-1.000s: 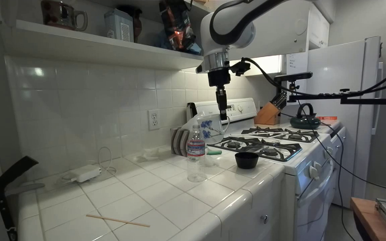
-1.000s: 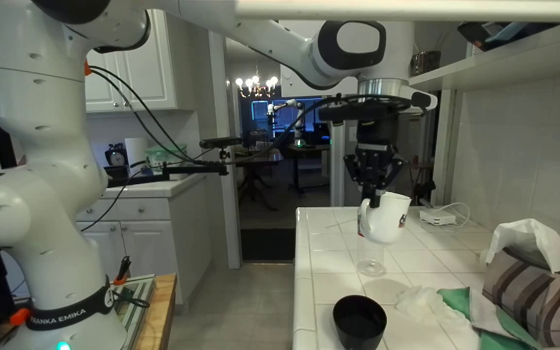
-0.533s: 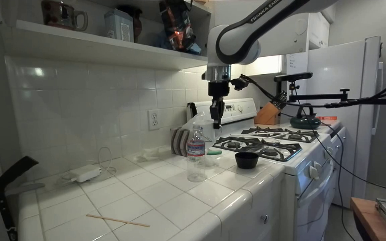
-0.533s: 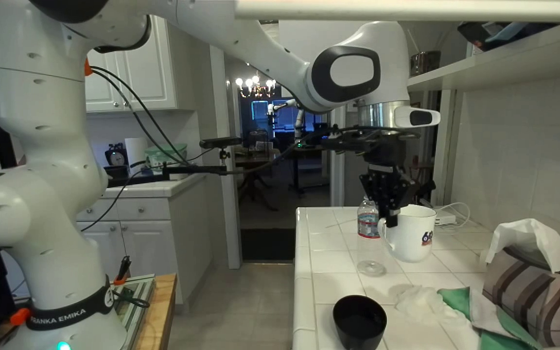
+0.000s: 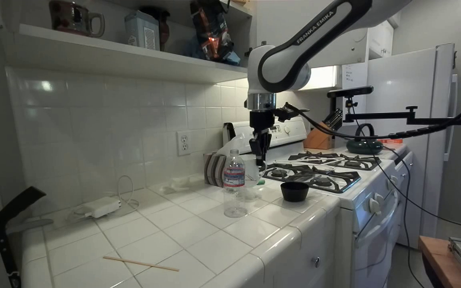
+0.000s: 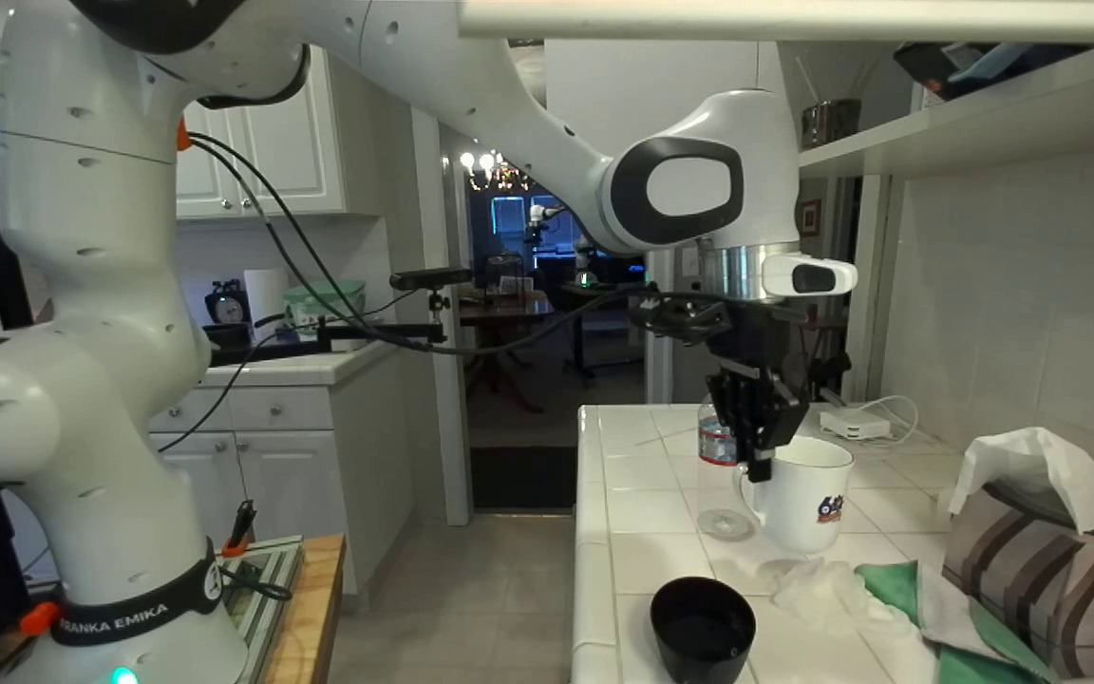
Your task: Pour the liquid from the mug into the black measuring cup.
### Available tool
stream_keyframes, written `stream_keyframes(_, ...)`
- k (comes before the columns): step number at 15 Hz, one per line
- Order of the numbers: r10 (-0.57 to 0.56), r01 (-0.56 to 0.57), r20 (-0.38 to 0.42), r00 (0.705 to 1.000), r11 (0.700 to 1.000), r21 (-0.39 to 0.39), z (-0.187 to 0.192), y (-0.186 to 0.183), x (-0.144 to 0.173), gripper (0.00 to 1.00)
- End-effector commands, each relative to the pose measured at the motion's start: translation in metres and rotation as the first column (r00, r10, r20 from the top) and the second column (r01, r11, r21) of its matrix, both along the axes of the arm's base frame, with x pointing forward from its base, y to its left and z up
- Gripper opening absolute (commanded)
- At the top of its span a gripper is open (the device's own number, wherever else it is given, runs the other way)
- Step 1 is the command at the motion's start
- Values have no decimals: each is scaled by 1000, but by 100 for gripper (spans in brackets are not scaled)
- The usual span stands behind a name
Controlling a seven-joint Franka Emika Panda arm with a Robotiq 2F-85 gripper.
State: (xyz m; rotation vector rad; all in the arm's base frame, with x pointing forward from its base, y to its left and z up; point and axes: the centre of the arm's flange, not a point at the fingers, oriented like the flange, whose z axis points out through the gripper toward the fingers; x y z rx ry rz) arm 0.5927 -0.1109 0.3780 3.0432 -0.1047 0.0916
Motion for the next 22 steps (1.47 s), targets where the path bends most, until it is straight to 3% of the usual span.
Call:
stream_keyframes(1,-33,33,16,999,999,-8,-5,2,2,4)
stream_keyframes(8,7,-6,26,1000,999,-34,-10,17,17,4)
stream_keyframes(22,175,-177,-62,983,983,-36,-18,27,60,4)
